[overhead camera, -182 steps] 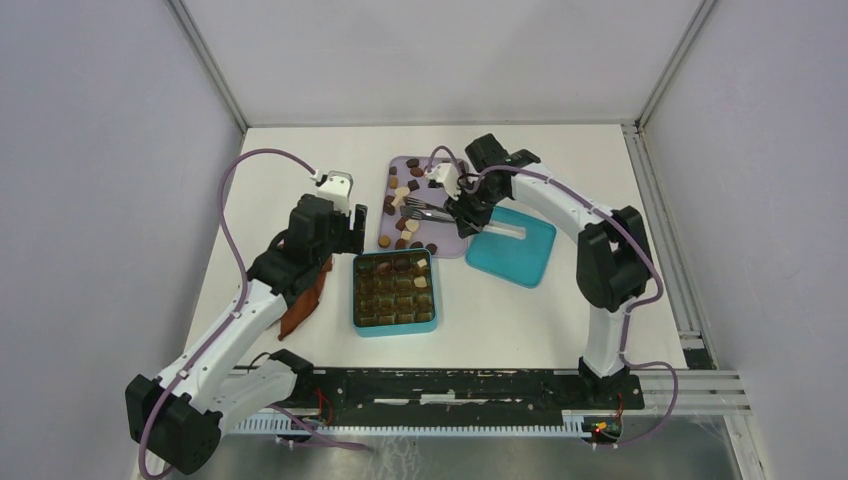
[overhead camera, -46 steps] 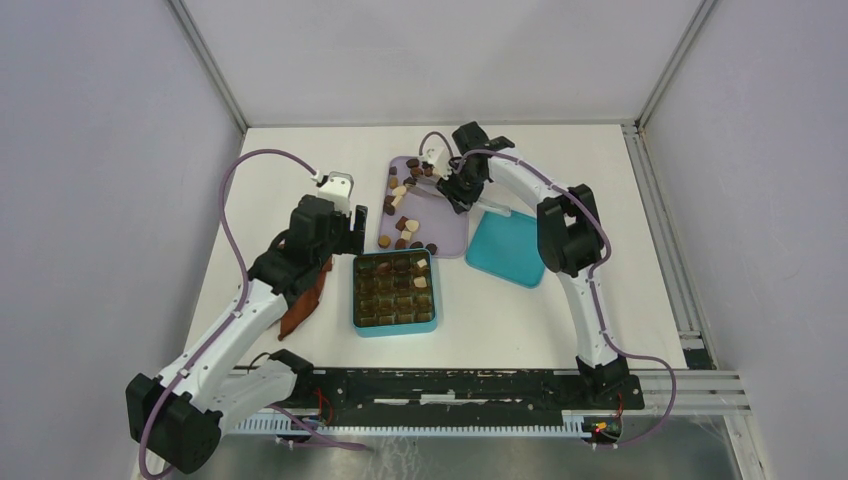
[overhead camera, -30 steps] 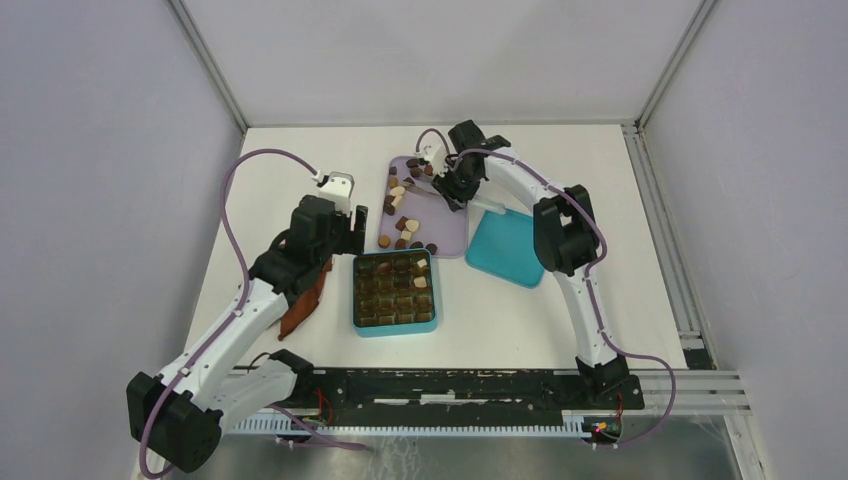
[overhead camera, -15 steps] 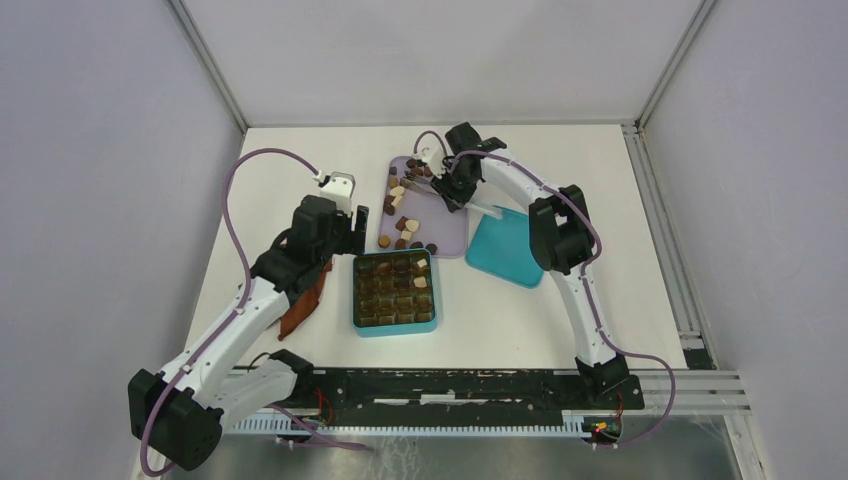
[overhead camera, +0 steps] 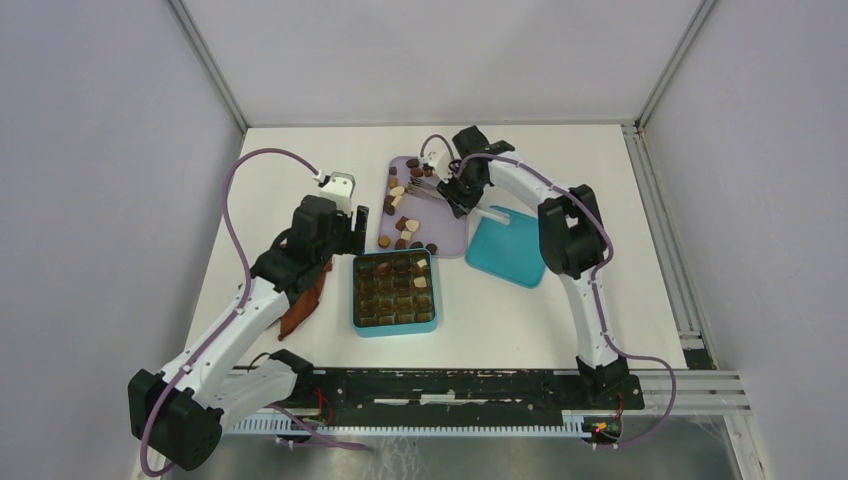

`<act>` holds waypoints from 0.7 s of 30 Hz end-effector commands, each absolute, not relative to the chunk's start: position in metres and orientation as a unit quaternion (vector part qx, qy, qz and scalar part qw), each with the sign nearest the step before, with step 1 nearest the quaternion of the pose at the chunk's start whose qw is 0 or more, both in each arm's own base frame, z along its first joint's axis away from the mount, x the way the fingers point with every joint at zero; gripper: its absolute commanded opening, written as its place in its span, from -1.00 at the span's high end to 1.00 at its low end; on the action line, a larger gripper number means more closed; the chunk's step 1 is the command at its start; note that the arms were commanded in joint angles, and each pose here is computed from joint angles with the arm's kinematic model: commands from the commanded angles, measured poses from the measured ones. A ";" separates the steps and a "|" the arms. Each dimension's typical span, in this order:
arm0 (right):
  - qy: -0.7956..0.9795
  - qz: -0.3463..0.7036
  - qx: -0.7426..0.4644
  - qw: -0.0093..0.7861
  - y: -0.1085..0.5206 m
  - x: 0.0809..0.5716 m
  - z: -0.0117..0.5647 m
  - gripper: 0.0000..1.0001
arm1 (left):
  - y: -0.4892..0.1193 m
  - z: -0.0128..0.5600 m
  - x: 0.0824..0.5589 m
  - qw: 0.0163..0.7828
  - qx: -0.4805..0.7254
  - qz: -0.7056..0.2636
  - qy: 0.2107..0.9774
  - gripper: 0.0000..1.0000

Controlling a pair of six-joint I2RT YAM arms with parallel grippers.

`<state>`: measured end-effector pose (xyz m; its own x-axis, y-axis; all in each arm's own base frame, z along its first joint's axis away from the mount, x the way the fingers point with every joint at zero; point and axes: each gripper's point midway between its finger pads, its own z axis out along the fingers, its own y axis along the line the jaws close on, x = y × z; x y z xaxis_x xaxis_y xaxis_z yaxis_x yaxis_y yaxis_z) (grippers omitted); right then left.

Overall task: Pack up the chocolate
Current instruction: Pick up the fake chocolate from the plate, then place the fake chocolate in the packing box.

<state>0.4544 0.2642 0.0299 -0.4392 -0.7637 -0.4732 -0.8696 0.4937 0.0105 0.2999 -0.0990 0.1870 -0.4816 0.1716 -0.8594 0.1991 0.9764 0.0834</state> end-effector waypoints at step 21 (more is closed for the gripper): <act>0.722 0.270 -0.546 0.328 0.239 0.321 0.157 0.64 | -0.094 0.202 0.301 0.521 0.112 -0.007 0.846 -0.62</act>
<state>0.3406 0.2268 0.1282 -0.3086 -0.6655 -0.6796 -0.9288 0.3651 0.0642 0.2986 -0.0976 0.1936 -0.4643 0.1625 -0.8706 0.1954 0.9776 0.0782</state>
